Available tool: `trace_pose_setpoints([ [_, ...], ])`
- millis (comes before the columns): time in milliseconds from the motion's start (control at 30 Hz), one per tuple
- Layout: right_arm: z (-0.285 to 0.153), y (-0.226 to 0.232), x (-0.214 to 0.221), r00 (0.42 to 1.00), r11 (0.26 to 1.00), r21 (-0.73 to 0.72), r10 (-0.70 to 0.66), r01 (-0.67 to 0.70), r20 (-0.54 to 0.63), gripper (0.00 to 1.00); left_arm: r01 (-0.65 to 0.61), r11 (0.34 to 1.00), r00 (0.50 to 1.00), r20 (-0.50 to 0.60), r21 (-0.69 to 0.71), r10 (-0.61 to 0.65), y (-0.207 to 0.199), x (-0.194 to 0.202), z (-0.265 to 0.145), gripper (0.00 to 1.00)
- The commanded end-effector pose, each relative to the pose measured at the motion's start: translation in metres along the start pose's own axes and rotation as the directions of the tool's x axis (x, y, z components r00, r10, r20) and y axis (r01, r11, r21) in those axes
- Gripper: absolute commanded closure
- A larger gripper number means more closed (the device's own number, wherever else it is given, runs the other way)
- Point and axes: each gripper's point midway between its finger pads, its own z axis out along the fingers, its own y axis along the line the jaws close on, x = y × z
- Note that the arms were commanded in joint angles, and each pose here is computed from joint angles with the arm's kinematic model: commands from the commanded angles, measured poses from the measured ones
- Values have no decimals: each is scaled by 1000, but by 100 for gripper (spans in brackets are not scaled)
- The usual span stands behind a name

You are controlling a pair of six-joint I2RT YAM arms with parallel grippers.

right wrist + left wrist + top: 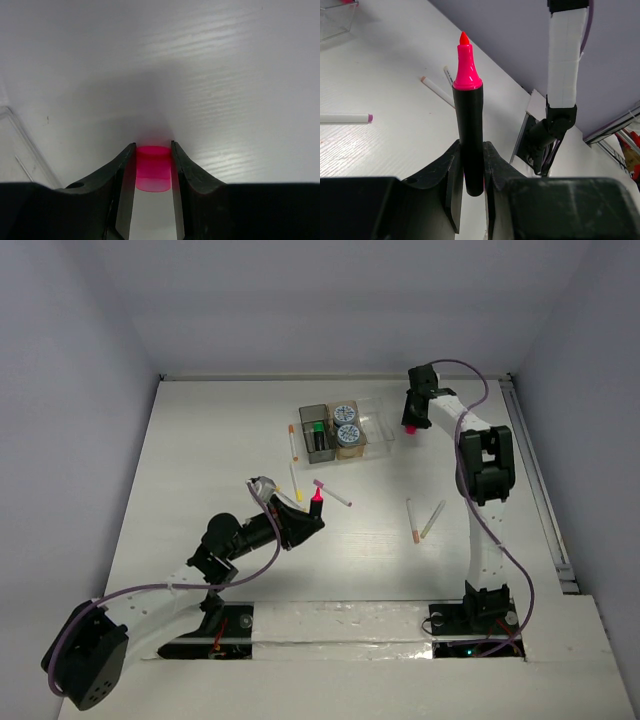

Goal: Sort the stationery into containers
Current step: Pick up the pen cap from the center of the board.

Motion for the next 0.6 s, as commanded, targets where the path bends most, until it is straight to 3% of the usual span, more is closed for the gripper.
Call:
trace_pose_setpoints([
  [0,-15,7,6,999,999,-41,11,-9,34,100,-33,999,999,23,37,32,-7,-5,2,100],
  [33,-18,4,15,999,999,-43,6,-5,35,100,-34,999,999,19,30,33,-5,-5,2,100],
  [67,-43,11,-16,989,995,-95,32,-18,144,100,-38,999,999,13,22,38,-3,-3,3,100],
  [167,-93,9,-44,958,989,-145,62,-22,279,100,-38,999,999,3,8,38,1,-2,5,100],
  [233,-122,14,-51,941,981,-193,95,-32,326,100,-40,999,999,1,17,40,-1,-1,7,100],
  [267,-129,19,-33,947,975,-222,93,-24,307,100,-39,999,999,0,16,39,-1,-1,7,100],
  [300,-168,27,-51,913,957,-291,137,-22,383,100,-37,999,999,-2,11,37,1,-2,10,100],
  [467,-260,110,3,879,836,-547,224,49,421,100,-28,1000,1000,-5,-6,28,3,-6,22,100],
  [567,-297,135,37,873,775,-628,257,70,415,100,-30,999,1000,-5,-20,30,5,-8,28,100],
])
